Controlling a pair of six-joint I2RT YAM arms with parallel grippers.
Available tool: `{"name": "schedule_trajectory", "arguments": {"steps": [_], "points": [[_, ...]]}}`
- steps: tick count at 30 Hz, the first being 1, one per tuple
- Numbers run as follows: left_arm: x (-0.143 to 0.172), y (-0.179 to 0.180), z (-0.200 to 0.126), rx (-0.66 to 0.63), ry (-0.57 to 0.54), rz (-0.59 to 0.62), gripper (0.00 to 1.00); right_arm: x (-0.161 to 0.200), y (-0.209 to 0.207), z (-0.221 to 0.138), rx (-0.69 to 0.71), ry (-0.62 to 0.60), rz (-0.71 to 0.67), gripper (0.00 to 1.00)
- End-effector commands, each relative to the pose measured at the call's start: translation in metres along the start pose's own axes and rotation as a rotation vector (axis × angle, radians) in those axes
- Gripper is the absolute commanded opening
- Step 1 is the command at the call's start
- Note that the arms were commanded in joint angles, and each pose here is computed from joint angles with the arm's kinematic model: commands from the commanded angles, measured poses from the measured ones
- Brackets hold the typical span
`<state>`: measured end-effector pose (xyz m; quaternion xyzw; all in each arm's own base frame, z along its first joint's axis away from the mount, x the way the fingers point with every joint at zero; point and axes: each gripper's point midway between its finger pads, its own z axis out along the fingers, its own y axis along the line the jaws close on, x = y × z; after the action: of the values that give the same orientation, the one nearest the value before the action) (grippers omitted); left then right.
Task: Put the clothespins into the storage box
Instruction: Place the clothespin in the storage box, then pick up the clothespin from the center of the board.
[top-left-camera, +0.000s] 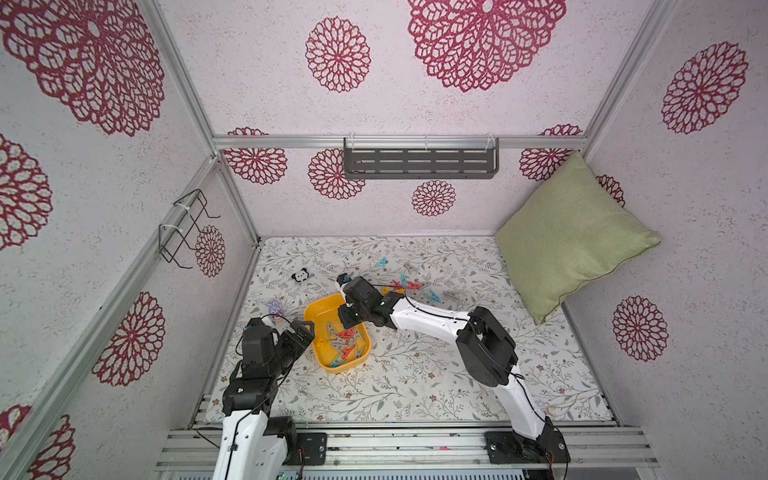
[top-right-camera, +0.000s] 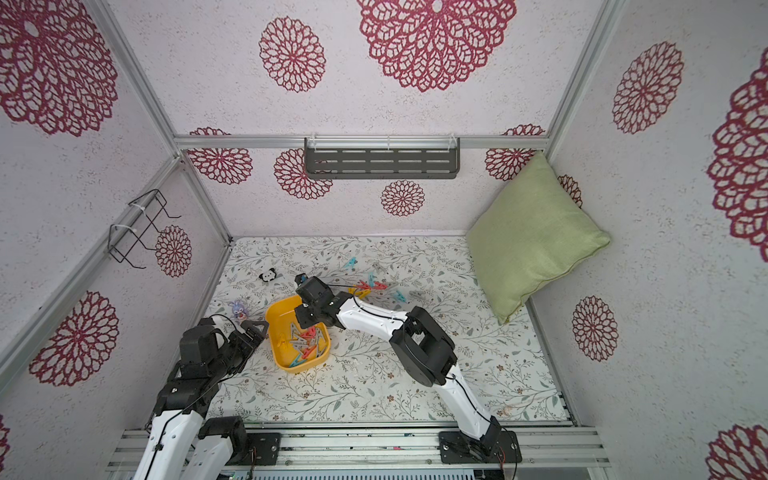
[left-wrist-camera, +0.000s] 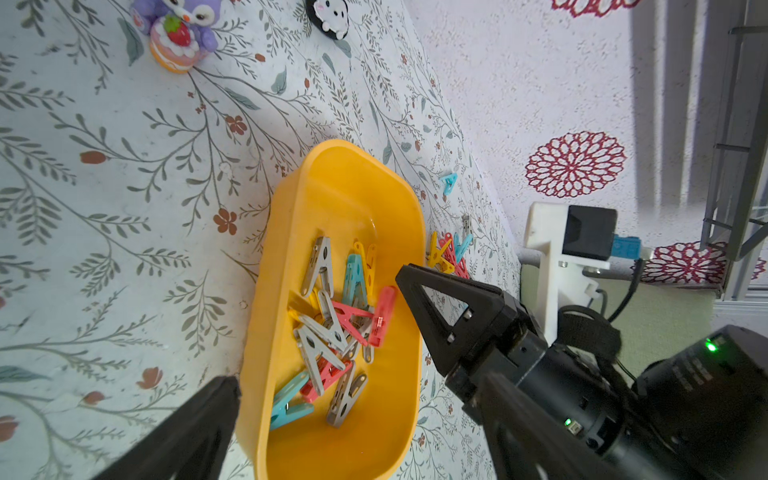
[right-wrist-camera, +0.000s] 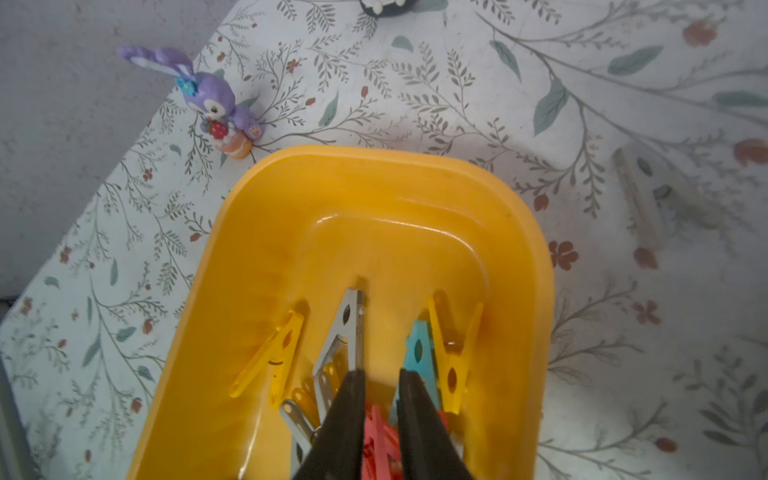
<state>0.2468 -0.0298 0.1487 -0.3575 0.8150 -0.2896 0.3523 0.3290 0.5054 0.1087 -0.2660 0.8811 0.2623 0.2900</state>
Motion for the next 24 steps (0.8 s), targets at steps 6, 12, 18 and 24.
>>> {"name": "schedule_trajectory", "arguments": {"steps": [6,12,18,24], "points": [[0.003,-0.021,0.014,0.07,0.051,0.015,0.97,-0.046,0.006,-0.049,0.008,-0.132,-0.038,0.36],[0.015,-0.047,0.025,0.104,0.087,0.075,0.97,-0.052,-0.05,-0.08,0.094,-0.192,0.05,0.37],[0.036,-0.073,0.041,0.129,0.155,0.14,0.97,-0.042,-0.132,-0.111,0.222,-0.23,0.161,0.4],[0.055,-0.095,0.055,0.158,0.197,0.181,0.97,-0.009,-0.226,-0.127,0.391,-0.184,0.24,0.48]]}}
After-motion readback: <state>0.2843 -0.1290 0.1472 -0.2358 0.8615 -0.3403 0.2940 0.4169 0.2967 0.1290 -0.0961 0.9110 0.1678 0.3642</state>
